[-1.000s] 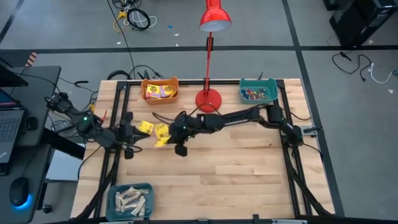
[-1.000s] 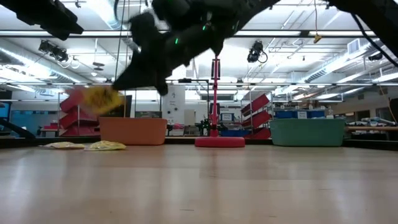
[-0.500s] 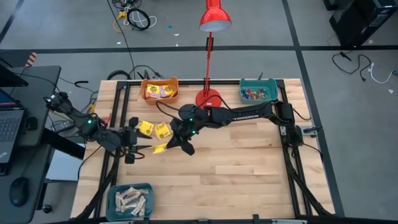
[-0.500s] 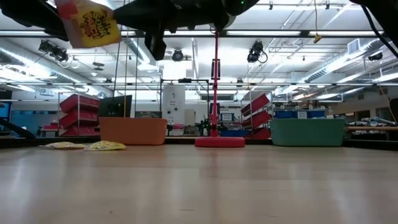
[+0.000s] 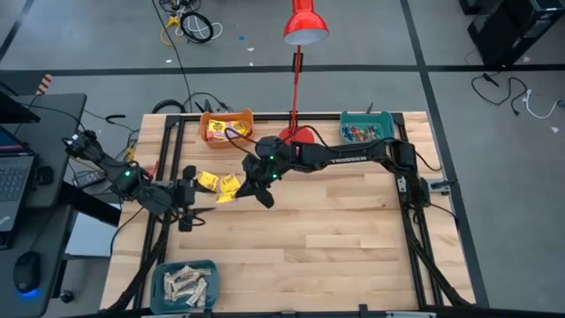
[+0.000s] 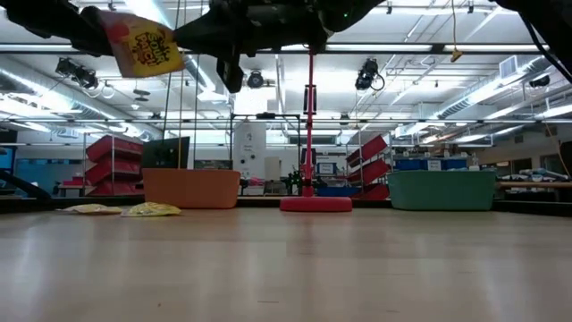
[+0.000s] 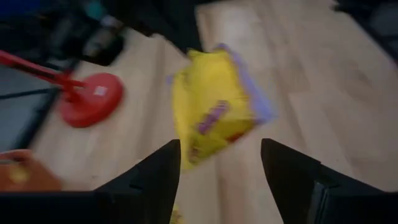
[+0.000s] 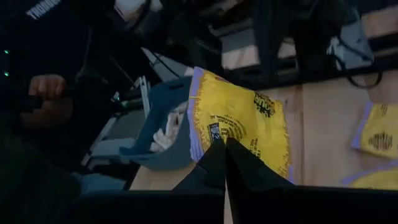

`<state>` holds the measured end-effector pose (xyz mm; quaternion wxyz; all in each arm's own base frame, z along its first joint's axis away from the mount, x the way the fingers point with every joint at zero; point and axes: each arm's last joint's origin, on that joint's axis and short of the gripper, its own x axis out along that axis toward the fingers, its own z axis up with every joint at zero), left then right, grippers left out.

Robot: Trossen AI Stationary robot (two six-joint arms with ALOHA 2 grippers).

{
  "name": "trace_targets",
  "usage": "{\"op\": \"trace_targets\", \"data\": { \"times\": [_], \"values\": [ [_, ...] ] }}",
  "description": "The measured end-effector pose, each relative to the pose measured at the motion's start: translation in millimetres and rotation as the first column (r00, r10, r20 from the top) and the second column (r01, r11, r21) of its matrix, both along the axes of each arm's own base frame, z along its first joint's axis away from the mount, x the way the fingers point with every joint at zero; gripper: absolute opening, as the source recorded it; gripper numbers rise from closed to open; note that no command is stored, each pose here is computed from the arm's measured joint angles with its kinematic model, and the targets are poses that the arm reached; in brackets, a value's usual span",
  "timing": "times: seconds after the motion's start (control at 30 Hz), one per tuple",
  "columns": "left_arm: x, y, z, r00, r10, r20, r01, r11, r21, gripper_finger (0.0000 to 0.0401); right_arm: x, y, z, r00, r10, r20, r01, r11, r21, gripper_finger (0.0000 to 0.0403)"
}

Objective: Sort candy
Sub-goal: Put the yellow candy into the orange bin

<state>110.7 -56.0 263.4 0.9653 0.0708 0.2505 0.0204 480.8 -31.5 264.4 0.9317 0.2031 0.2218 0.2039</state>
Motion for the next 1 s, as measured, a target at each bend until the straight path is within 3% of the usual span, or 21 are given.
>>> {"op": "trace_targets", "data": {
  "times": [0.1,0.3,0.6,0.8,0.9,1.0],
  "values": [
    [0.7,2.0,1.8,0.996,0.074,0.04,-0.075,0.997,0.028,0.0222,1.3,-1.8,3.6,0.999,-0.005,0.04,0.005,1.0,0.0,0.0],
    [3.5,0.3,5.4,0.995,0.065,0.078,-0.068,0.997,0.031,0.0186,2.4,-3.0,5.6,0.997,-0.031,0.066,0.032,0.999,-0.016,0.0],
    [4.5,-0.4,-2.7,0.998,0.068,0.003,-0.068,0.995,0.079,0.0018,2.5,-3.2,5.4,0.996,-0.029,0.079,0.033,0.998,-0.047,0.0005],
    [3.9,-0.1,-3.4,0.995,0.097,0.001,-0.097,0.995,0.028,0.0013,1.7,-5.8,3.5,0.997,-0.023,0.08,0.03,0.995,-0.091,0.0029],
    [1.6,1.7,-6.7,0.99,0.142,-0.026,-0.142,0.99,-0.011,0.0012,-0.3,-5.4,5.7,0.992,0.018,0.125,0.01,0.975,-0.221,0.0038],
    [-1.3,4.0,-10.3,0.977,0.208,-0.054,-0.211,0.975,-0.061,0.0012,-1.7,3.1,9.4,0.986,0.012,0.167,0.058,0.912,-0.407,0.0039]
  ]
}}
